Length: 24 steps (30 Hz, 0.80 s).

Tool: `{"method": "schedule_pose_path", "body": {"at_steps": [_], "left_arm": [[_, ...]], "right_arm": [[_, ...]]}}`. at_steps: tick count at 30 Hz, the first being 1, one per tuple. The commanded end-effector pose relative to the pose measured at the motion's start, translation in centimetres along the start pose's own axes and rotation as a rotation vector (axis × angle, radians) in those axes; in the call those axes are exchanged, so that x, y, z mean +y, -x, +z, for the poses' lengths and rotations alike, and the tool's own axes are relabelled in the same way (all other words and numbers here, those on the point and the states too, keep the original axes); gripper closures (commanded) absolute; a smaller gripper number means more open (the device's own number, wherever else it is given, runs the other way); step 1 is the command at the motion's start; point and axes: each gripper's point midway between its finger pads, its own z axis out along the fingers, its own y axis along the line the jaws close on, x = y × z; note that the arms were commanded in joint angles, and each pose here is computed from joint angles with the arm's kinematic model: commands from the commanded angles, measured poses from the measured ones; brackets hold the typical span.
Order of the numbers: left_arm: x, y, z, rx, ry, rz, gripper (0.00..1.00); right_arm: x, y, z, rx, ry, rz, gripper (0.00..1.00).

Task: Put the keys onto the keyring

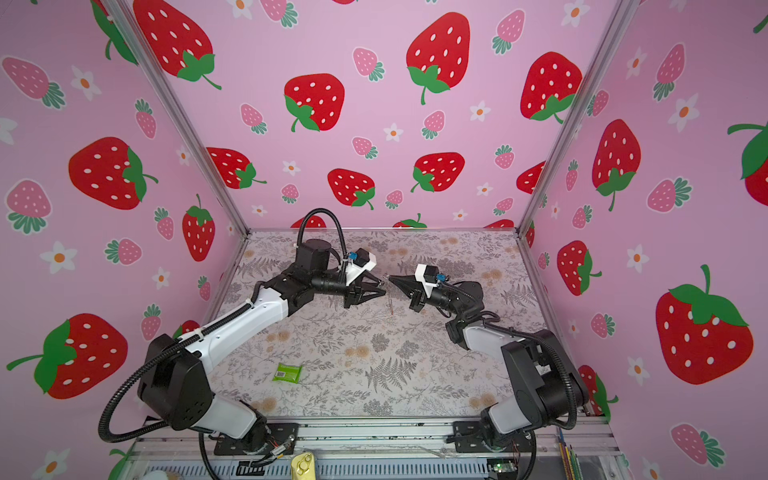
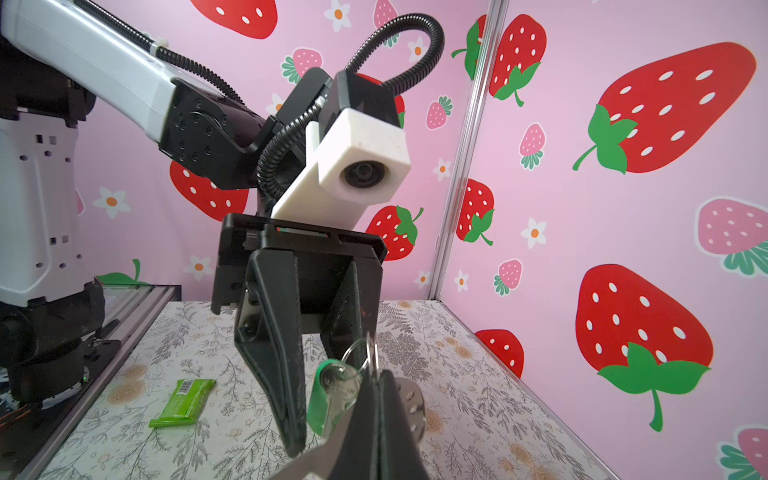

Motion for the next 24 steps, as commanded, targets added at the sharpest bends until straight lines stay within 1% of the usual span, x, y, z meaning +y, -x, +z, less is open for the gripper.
{"method": "schedule_pose_path", "body": {"at_steps": [1,5,9,12,15,19,24], "left_arm": [[0.3,2.2,-0.1,-0.028,0.031,0.063,0.64],[0.6,2.1,0.2,-0.005,0.099,0.089,0.60],[1.3,2.1,0.5,0.028,0.206,0.123,0.63],[1.5,2.3,0.3,0.024,0.275,0.158,0.64],[1.8,2.3,-0.2,0.024,0.331,0.168,0.67],[2.0,2.3,-0.8,0.024,0.372,0.173,0.69],[2.2,2.2,-1.1,0.035,0.410,0.170,0.69]], "right_arm": [[0.1,1.7,-0.1,-0.066,-0.022,-0.020,1.00],[0.0,1.8,-0.1,-0.068,-0.032,-0.018,1.00],[0.0,1.6,-0.2,-0.064,-0.044,-0.014,1.00],[0.1,1.6,-0.3,-0.062,-0.049,-0.015,1.00],[0.0,1.6,-0.3,-0.062,-0.056,-0.018,1.00],[0.0,1.6,-0.4,-0.058,-0.062,-0.017,1.00],[-0.1,1.6,-0.4,-0.056,-0.066,-0.019,1.00]]}}
